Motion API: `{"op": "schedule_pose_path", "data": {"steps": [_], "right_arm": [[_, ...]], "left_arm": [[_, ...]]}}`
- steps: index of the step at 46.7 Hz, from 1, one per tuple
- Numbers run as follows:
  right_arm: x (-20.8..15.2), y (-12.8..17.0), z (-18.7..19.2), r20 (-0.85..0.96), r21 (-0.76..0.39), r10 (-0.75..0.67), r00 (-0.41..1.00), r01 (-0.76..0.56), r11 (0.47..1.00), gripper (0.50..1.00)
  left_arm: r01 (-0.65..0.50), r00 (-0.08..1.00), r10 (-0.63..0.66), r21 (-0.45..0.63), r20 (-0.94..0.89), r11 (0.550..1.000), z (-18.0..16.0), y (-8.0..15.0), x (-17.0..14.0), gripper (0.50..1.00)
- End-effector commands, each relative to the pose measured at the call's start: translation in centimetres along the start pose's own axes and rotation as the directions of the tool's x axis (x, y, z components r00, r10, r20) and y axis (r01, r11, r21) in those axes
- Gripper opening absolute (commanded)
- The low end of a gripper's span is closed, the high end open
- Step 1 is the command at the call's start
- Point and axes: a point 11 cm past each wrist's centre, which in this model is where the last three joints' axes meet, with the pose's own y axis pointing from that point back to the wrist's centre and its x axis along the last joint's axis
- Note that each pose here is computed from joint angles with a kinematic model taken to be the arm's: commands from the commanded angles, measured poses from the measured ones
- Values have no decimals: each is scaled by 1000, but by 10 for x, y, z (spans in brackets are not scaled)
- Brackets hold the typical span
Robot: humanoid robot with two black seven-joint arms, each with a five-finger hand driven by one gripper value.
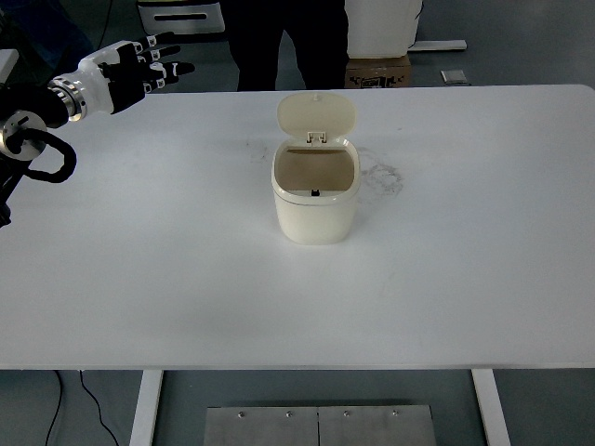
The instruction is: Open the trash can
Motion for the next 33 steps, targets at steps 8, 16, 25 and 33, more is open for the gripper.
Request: {"op": "schedule_pose_path", "data": {"steps": [8,16,25,33], "right_arm": [[0,0,0,0,0,0,1000,0,1000,991],[0,0,0,0,0,0,1000,0,1000,991],[0,0,0,0,0,0,1000,0,1000,989],[0,0,0,0,0,0,1000,0,1000,989]], "left_arm": [[-134,978,123,-52,-168,990,-38,25,51,1000],[-210,957,185,-97,-223,973,-56,38,72,1000],[-270,921,222,-115,-319,956,-75,48,87,1000],[-304,884,242,-97,-399,948,-95,56,93,1000]]}}
